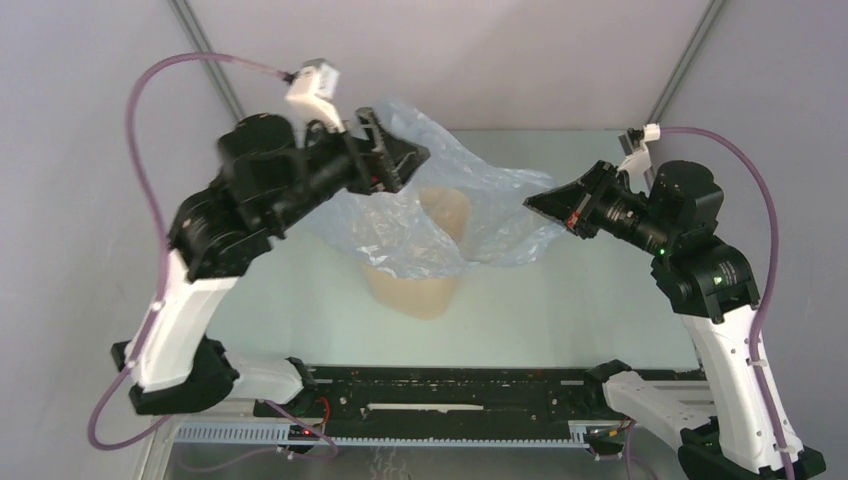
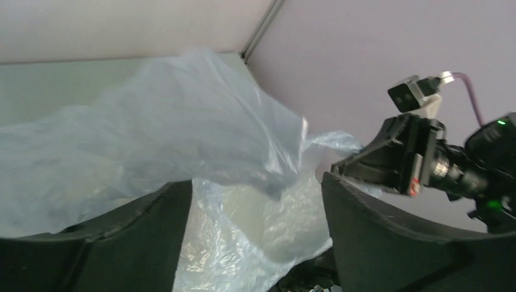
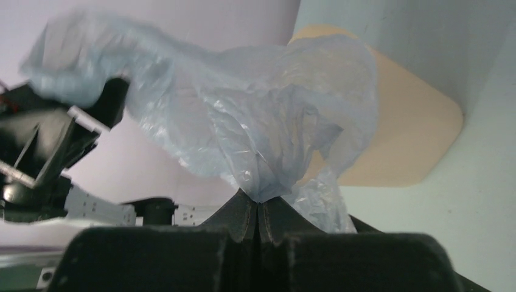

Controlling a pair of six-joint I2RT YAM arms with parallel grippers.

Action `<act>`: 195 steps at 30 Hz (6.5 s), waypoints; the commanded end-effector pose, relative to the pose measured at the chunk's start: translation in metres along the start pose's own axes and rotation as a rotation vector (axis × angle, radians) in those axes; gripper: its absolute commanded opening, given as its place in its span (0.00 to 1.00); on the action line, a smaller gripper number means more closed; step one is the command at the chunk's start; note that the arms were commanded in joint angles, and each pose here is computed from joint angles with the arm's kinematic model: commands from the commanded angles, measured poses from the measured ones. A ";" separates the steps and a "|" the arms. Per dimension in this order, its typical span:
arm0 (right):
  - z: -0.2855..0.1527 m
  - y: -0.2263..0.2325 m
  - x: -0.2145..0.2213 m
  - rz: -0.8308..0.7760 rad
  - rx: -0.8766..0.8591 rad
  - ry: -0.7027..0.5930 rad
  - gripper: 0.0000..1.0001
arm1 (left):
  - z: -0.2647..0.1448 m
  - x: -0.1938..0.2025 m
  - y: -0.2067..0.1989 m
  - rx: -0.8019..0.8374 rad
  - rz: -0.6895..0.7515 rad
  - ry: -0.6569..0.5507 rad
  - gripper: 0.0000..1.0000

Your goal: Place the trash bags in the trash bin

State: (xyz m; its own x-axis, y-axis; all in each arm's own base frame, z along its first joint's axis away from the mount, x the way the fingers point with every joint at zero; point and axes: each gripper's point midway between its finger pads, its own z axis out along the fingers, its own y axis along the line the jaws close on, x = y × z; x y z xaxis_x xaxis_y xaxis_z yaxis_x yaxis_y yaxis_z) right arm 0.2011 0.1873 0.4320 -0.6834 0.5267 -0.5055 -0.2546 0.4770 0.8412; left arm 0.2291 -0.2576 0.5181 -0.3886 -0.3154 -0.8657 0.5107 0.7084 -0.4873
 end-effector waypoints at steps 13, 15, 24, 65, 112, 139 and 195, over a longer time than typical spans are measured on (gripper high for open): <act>0.005 -0.028 -0.013 0.026 0.043 0.008 0.00 | -0.149 -0.030 0.077 -0.221 -0.109 -0.243 0.97; 0.006 -0.026 -0.012 0.028 0.032 0.017 0.00 | -0.157 -0.022 0.106 -0.369 -0.144 -0.253 0.84; -0.003 -0.018 -0.006 0.040 0.006 0.028 0.00 | -0.091 0.024 0.133 -0.584 -0.130 0.039 0.62; -0.010 -0.010 0.002 0.084 -0.032 0.046 0.00 | -0.060 0.077 0.161 -0.538 -0.230 0.141 1.00; 0.095 0.046 0.008 0.062 -0.136 0.141 0.00 | -0.070 0.083 0.190 -0.506 -0.183 0.052 1.00; 0.110 0.066 0.023 0.115 -0.216 0.224 0.00 | -0.003 0.205 0.163 -0.252 -0.699 0.146 0.63; -0.002 -0.013 0.058 0.122 -0.136 0.300 0.00 | 0.081 0.042 0.073 -0.150 0.059 0.021 1.00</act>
State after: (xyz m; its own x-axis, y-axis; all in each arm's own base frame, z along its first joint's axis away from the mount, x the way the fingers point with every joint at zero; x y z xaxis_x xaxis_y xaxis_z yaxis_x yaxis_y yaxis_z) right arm 0.1763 0.2147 0.3889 -0.8838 0.3651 -0.2925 -0.1796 0.3125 0.9328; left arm 0.2904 -0.2458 0.4377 -0.4352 -0.2519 -0.8644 0.3496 0.8374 -0.4201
